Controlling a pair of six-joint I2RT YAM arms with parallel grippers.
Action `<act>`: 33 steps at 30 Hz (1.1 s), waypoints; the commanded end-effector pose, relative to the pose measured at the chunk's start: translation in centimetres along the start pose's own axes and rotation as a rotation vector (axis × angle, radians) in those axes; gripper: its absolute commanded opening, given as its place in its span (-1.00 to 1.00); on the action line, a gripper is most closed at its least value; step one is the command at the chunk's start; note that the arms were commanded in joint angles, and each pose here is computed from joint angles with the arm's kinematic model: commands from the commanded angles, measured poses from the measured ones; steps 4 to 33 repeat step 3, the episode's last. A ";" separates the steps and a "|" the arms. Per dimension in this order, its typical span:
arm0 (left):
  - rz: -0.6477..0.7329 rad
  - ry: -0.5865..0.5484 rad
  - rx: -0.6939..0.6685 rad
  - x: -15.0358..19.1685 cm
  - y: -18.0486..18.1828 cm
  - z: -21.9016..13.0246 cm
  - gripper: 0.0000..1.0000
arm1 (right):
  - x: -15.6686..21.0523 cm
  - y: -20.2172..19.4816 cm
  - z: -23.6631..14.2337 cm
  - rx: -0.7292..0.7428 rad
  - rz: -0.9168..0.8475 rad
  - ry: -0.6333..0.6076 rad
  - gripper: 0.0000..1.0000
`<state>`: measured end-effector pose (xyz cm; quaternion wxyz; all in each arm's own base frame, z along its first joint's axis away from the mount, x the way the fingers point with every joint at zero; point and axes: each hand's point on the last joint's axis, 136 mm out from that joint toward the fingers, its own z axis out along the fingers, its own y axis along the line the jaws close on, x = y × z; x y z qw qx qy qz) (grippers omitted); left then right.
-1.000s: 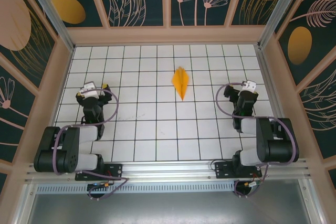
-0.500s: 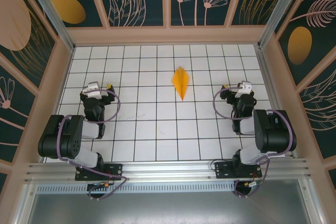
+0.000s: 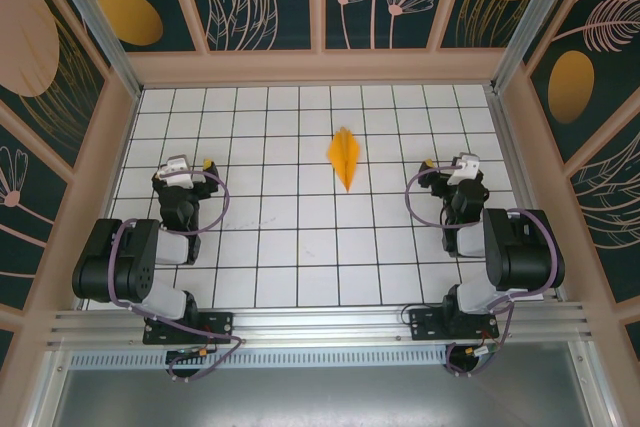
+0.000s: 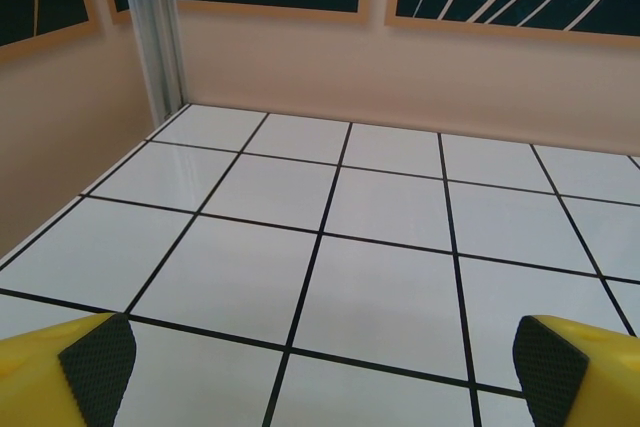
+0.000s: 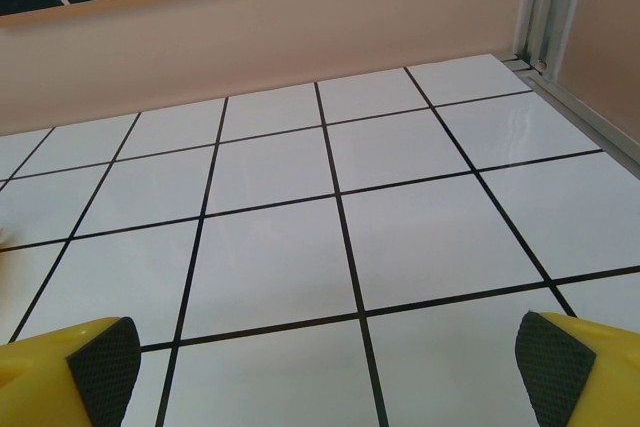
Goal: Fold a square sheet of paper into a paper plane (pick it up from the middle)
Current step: Reset both arms
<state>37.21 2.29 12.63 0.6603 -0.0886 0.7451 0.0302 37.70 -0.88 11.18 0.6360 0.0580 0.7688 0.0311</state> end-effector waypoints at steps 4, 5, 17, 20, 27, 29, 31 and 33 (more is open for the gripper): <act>0.009 -0.039 0.009 -1.1 -0.1 0.2 0.97 | -0.8 0.0 -0.2 -0.011 -0.017 -0.043 0.98; 0.009 -0.039 0.009 -1.1 -0.1 0.2 0.97 | -0.8 0.0 -0.2 -0.011 -0.017 -0.043 0.98; 0.009 -0.039 0.009 -1.1 -0.1 0.2 0.97 | -0.8 0.0 -0.2 -0.011 -0.017 -0.043 0.98; 0.009 -0.039 0.009 -1.1 -0.1 0.2 0.97 | -0.8 0.0 -0.2 -0.011 -0.017 -0.043 0.98; 0.009 -0.039 0.009 -1.1 -0.1 0.2 0.97 | -0.8 0.0 -0.2 -0.011 -0.017 -0.043 0.98; 0.009 -0.039 0.009 -1.1 -0.1 0.2 0.97 | -0.8 0.0 -0.2 -0.011 -0.017 -0.043 0.98; 0.009 -0.039 0.009 -1.1 -0.1 0.2 0.97 | -0.8 0.0 -0.2 -0.011 -0.017 -0.043 0.98; 0.009 -0.039 0.009 -1.1 -0.1 0.2 0.97 | -0.8 0.0 -0.2 -0.011 -0.017 -0.043 0.98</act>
